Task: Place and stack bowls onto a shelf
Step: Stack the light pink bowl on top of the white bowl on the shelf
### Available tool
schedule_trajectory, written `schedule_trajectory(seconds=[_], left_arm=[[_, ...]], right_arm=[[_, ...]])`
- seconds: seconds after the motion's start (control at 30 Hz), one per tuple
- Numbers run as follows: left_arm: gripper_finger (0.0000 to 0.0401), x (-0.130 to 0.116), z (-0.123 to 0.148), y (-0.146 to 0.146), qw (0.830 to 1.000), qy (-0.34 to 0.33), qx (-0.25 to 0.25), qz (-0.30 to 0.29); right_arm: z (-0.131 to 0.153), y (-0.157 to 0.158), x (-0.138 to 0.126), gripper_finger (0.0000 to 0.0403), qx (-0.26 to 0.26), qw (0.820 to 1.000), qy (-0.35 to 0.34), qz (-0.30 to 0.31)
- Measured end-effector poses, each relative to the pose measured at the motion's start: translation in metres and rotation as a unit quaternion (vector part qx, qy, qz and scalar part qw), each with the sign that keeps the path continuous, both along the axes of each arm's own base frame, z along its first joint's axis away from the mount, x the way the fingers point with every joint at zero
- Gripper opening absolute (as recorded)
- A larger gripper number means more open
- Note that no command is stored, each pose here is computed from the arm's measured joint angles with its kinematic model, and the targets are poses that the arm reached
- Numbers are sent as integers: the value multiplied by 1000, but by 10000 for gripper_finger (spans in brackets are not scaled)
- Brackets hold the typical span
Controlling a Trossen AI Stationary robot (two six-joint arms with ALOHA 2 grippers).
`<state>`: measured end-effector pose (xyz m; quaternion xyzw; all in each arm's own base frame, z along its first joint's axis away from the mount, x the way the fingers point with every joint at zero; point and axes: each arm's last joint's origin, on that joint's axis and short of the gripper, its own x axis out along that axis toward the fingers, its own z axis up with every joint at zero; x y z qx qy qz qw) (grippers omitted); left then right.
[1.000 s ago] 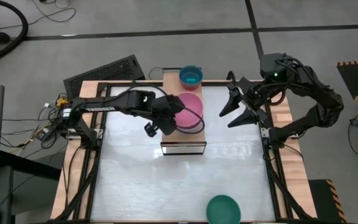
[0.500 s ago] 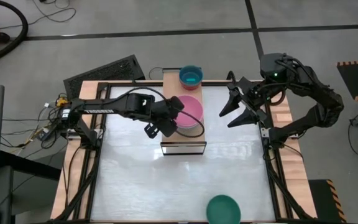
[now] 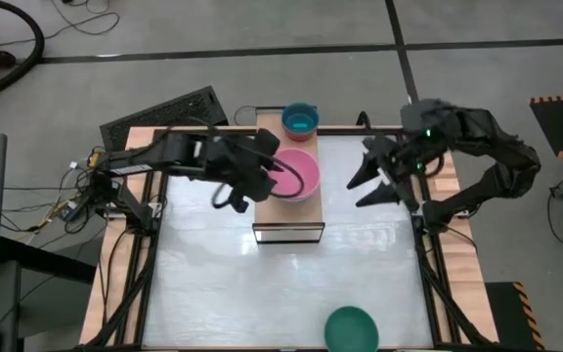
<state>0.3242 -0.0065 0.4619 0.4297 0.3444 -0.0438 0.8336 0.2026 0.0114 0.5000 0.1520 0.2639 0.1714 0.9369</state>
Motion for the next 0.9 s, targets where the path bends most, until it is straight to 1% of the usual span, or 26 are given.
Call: schedule_trajectory(seconds=[0.07,0.17,0.27,0.4,0.47,0.53,0.6,0.67,0.77,0.9], left_arm=[[129,-5,8,-1,999,-20,-37,-4],[115,-5,5,-1,996,-23,-82,26],[81,2,-11,-1,992,-6,-115,49],[14,12,-43,-2,989,33,-132,61],[7,17,-59,-2,987,28,-139,70],[2,18,-69,-2,988,3,-130,85],[1,13,-73,-1,987,-40,-115,103],[0,5,-76,0,985,-80,-112,109],[0,-5,-82,3,974,-132,-136,122],[0,-12,-100,4,961,-179,-157,138]], right_arm=[[-2,9,-1,265,-17,1000,9,-11],[-3,23,-3,265,-30,999,15,-10],[-3,35,-3,265,-35,999,17,-10],[-5,47,-4,265,-36,999,24,-13],[-5,52,-5,265,-41,999,22,-18],[-4,56,-7,265,-46,998,20,-24],[-5,60,-8,265,-46,998,21,-27],[-5,63,-9,265,-47,998,21,-28],[-4,67,-11,265,-51,998,18,-24],[-5,68,-11,265,-55,998,17,-28]])
